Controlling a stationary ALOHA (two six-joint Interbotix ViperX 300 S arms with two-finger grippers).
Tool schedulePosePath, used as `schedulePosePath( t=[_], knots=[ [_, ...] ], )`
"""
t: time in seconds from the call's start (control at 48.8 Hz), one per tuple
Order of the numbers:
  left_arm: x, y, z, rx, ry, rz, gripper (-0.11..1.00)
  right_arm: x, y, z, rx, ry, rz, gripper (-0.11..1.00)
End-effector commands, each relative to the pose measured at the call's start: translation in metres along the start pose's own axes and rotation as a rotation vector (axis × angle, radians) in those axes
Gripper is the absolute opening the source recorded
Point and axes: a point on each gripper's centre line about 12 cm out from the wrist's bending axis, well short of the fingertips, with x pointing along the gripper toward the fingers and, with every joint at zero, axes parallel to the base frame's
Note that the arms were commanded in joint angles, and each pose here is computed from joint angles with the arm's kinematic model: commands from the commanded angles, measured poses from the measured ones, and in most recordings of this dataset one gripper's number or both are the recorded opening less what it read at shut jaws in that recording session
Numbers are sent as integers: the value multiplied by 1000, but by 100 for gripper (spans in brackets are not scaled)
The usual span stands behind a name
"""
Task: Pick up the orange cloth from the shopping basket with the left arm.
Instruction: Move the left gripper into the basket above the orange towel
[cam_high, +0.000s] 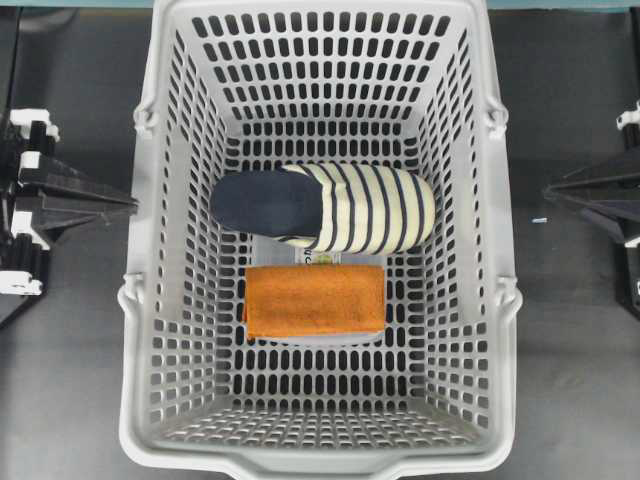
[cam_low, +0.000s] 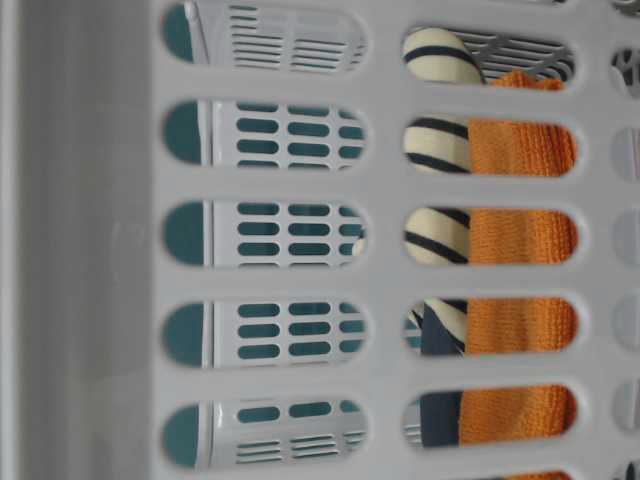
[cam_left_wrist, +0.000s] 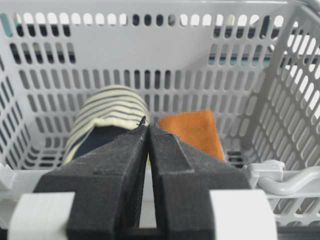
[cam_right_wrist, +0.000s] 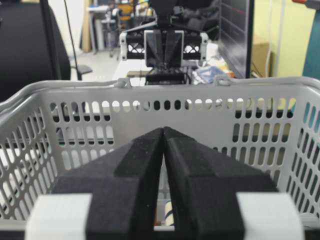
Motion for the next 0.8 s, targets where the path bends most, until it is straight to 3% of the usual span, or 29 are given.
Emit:
schedulePosePath(
  t=[0.0,0.144,0.308,0.554,0.779],
  knots=[
    [7,-2,19,6,-11,-12,6,3,2,5,14,-15,8,0],
    [20,-1,32,-46,118,-5,1,2,2,6,60,-20,6,0],
    [44,-5,49,-67,266,-6,1,3,2,3,94,-3,6,0],
    [109,-17,63,-49,542,-24,1,4,2,2,95,0,7,0],
    [163,-25,46,-17,835,-23,1,4,2,2,91,2,6,0]
  ],
)
